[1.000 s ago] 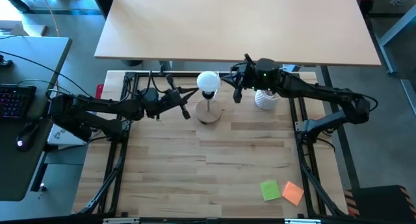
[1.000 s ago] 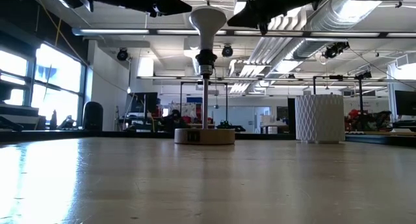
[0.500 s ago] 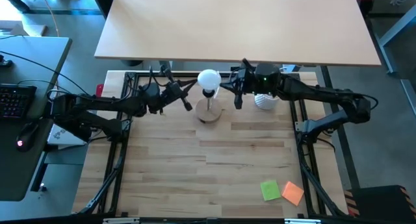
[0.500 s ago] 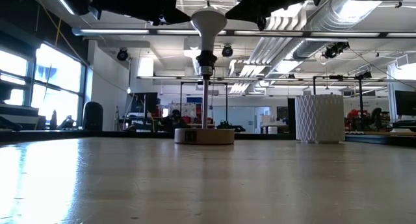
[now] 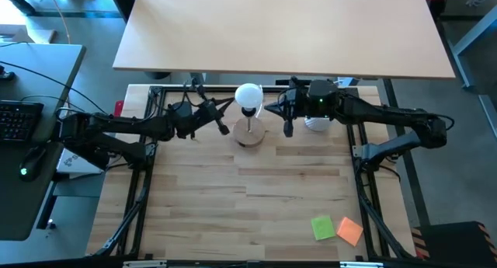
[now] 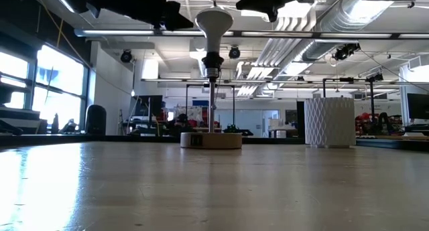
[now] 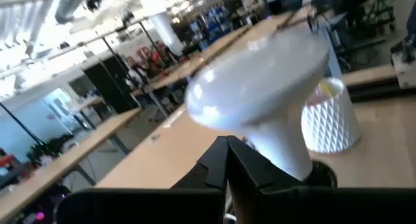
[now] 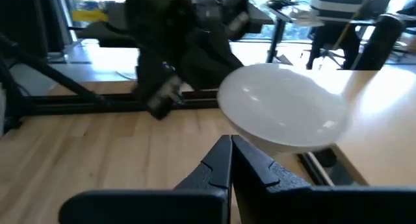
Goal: Screw lightbulb
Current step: Insert the lightbulb into the lamp
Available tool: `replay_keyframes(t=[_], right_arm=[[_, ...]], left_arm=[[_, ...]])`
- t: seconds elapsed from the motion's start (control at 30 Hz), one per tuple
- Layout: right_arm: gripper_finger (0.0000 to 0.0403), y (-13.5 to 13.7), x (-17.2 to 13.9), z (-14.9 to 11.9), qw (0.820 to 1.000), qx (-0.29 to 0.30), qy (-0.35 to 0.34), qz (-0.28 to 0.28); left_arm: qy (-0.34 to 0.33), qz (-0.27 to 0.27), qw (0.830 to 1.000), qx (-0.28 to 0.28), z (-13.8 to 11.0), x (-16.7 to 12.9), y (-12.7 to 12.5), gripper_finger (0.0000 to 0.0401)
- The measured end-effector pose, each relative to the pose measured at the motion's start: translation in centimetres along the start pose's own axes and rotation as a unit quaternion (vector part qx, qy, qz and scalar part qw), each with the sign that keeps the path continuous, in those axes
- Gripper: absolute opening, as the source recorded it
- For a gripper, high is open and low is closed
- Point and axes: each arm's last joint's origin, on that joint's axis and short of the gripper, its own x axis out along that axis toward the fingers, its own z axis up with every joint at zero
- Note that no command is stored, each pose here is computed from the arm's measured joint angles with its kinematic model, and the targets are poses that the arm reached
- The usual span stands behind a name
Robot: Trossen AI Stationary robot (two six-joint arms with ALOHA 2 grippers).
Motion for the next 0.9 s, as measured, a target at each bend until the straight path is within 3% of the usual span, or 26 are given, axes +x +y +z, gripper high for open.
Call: replay_keyframes(t=[0.37, 0.57, 0.9], right_arm=[[0.0, -3.9, -0.2, -0.5, 0.996, 0.025, -0.002, -0.08], [0.0, -5.2, 1.0, -1.2, 0.998, 0.048, -0.007, -0.044], [0.0, -3.5, 1.2, -0.8, 0.999, 0.039, -0.014, -0.018]], left_arm=[[-0.061, -0.038, 0.997, -0.037, 2.0, -1.6, -0.8, 0.0], [-0.064, -0.046, 0.996, -0.051, 1.8, -1.2, -0.6, 0.0], [-0.04, -0.025, 0.998, -0.044, 0.4, 0.3, -0.2, 0.0]])
